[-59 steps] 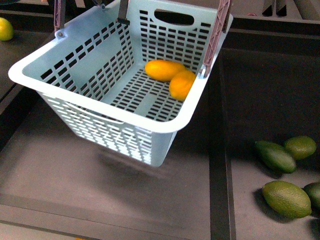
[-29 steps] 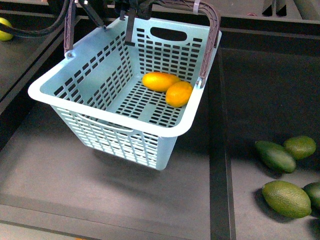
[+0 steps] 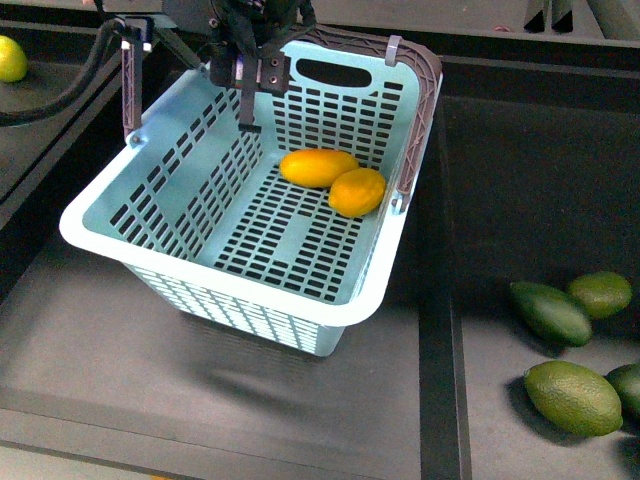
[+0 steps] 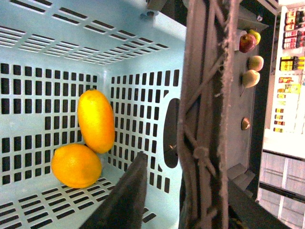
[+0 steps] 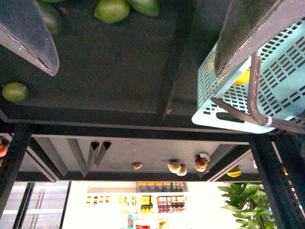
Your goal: Pick lemon and mango into basket
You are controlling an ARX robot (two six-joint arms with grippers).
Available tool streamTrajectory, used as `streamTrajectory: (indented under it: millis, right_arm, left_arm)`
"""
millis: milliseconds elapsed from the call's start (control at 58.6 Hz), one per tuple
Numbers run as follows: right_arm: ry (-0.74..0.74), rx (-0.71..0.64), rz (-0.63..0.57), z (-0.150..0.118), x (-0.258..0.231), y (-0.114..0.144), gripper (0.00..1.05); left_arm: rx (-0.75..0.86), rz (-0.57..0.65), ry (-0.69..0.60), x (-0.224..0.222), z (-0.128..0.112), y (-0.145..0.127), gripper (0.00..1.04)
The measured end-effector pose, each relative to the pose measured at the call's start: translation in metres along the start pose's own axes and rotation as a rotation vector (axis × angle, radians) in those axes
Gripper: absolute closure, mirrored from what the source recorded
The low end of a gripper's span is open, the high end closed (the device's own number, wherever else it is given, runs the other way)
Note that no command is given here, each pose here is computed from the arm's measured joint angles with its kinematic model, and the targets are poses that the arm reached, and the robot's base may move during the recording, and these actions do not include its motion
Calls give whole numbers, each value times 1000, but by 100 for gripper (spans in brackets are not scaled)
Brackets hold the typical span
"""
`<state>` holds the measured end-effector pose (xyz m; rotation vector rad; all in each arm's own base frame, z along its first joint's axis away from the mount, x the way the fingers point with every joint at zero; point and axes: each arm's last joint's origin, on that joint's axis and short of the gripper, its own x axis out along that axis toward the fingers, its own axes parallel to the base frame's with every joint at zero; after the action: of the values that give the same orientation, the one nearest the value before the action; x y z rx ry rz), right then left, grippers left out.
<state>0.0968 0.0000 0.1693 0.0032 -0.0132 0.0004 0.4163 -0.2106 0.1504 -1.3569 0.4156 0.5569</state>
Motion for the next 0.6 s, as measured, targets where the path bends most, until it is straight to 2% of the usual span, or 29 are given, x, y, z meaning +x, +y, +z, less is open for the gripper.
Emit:
streamTrajectory:
  millis: [154,205,290,393,427,478,529,597]
  right_arm:
    - [0,0,0,0,0,0,9]
    - [0,0,0,0,0,0,9]
    - [0,0,0,0,0,0,9]
    - [0,0,0,0,0,0,9]
    - [0,0,0,0,0,0,9]
    - [0,0,0,0,0,0,9]
    - [0,0,-3,0,0,0,9]
    - [0,0,-2,0,0,0,9]
  left_arm:
    - [-32,12,-57,-28,18,-4,34]
    - [-17,52,-110,-48,30,1,20]
    - [17,124,-132,-73,42,7,6]
    - [38,140,-130,-90,48,7,7]
    - [77,45,-42,-88,49,11,14]
    - [228,-101,46,-85,57,23,23]
    - [477,-279,30,-86,73,44,33]
    - [742,-478,-91,-98,97,59,46]
